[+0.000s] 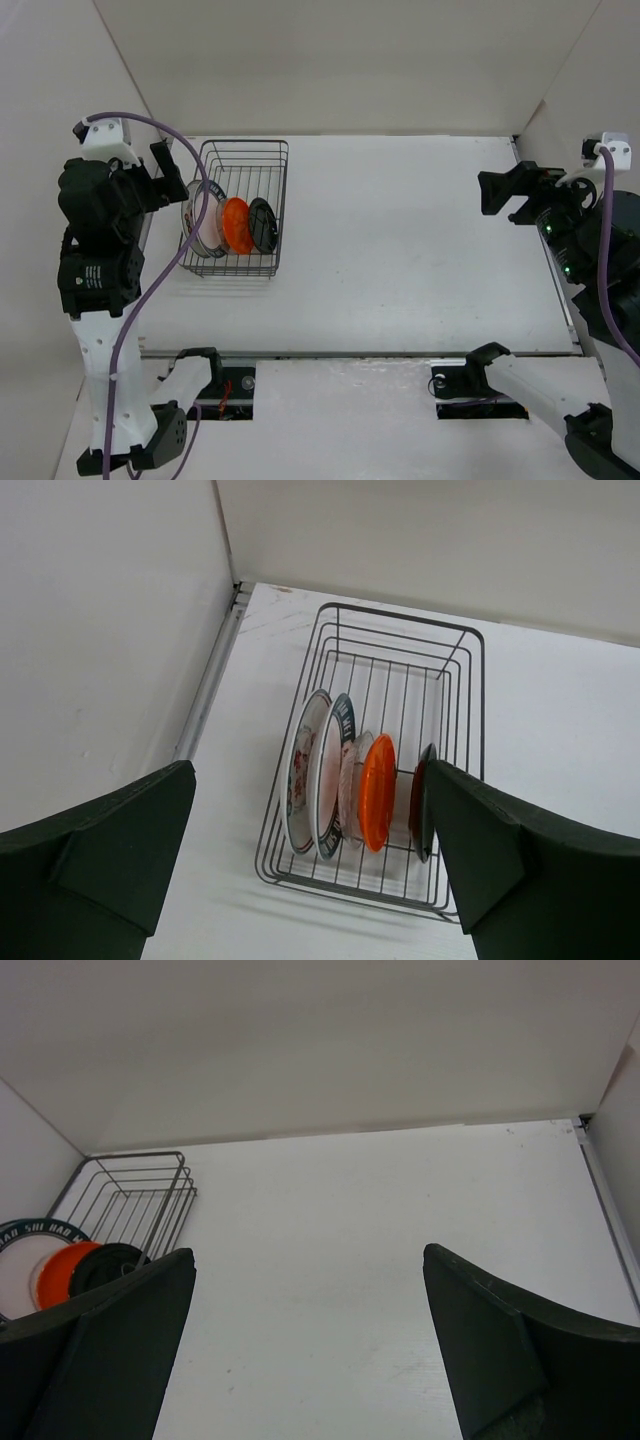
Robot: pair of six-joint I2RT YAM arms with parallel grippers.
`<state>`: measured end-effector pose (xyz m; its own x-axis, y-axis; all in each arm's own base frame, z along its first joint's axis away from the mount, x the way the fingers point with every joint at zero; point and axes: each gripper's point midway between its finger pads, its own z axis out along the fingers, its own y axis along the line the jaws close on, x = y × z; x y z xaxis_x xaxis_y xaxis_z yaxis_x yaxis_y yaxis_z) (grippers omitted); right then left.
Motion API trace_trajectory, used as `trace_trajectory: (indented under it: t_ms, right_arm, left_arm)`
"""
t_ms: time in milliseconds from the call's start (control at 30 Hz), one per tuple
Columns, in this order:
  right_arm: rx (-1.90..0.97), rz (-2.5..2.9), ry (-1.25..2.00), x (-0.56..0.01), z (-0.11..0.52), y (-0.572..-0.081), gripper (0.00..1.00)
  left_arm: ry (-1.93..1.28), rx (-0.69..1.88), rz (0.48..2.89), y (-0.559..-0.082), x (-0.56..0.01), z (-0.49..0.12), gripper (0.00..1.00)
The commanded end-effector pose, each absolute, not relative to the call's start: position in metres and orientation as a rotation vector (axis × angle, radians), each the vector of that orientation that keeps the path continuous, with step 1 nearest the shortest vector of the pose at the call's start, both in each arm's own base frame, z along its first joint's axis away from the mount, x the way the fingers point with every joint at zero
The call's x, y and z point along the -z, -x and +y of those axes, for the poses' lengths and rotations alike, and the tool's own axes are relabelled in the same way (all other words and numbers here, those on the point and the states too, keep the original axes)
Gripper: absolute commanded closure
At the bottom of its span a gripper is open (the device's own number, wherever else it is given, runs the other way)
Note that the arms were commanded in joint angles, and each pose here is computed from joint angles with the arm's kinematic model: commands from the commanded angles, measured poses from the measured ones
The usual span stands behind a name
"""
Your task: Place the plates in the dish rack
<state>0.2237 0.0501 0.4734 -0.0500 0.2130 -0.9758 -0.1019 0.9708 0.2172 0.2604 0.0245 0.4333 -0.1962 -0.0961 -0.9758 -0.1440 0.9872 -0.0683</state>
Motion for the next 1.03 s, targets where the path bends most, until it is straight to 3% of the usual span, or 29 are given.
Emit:
trace_trajectory:
  t_ms: [0, 1000]
  right_arm:
    - [-0.260, 1.567, -0.082, -0.485, 0.049, -0.218, 0.00]
    - [-0.241, 1.557, -0.092, -0.490, 0.045, -0.215, 0.00]
  left_arm:
    - [0.222, -0.081, 1.711, -0.248, -0.444, 0.034, 0.00]
    - [0.290, -0.150, 1.702, -0.243, -0.443, 0.051, 0.00]
